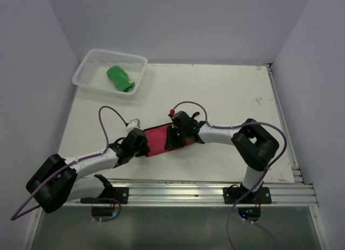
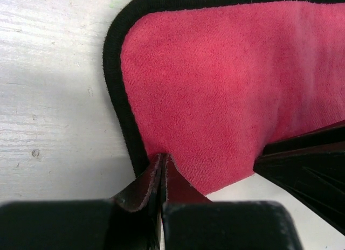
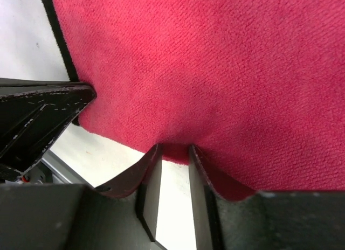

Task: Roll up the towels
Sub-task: Fold the towel

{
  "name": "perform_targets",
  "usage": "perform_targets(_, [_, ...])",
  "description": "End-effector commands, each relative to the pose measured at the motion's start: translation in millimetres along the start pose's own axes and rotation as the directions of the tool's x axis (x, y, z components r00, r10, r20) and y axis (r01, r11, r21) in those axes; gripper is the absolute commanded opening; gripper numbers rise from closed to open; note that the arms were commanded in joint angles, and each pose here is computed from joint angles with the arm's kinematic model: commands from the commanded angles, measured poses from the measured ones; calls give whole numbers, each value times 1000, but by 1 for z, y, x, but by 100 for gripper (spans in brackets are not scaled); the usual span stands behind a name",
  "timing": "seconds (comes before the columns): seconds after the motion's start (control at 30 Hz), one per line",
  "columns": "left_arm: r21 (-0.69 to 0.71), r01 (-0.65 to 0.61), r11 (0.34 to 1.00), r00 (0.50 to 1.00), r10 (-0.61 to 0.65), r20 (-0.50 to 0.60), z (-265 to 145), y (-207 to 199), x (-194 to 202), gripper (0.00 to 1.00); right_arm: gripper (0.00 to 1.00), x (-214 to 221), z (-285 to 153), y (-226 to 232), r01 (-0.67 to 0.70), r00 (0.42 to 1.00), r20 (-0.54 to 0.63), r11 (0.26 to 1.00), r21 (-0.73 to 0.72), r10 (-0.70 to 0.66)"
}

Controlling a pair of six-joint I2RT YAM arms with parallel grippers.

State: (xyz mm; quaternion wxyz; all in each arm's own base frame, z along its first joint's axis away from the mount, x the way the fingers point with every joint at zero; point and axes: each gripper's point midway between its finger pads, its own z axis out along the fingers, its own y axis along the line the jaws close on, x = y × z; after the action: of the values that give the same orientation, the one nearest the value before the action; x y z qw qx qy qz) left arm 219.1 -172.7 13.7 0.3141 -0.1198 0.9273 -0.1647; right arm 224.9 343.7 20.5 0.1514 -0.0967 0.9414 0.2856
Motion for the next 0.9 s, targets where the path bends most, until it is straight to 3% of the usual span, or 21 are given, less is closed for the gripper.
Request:
perform_targets(0.0, [-116, -8, 993, 997, 0, -77, 2, 33, 27, 0, 33, -3, -3, 0, 3, 1000, 5, 1000, 9, -3])
perform_targets(0.17, [-124, 1, 992, 997, -11, -81, 2, 38, 32, 0, 38, -20, -26, -4, 15, 999, 49, 999, 34, -17])
perform_targets(0.4, [-129, -12, 992, 997, 2, -80, 2, 39, 31, 0, 39, -35, -38, -50, -56, 996, 78, 996, 74, 51])
perform_targets(0.87, [-144, -27, 989, 996, 15, -87, 4, 43, 33, 0, 46, -32, -60, -110, -102, 992, 87, 977, 187, 87])
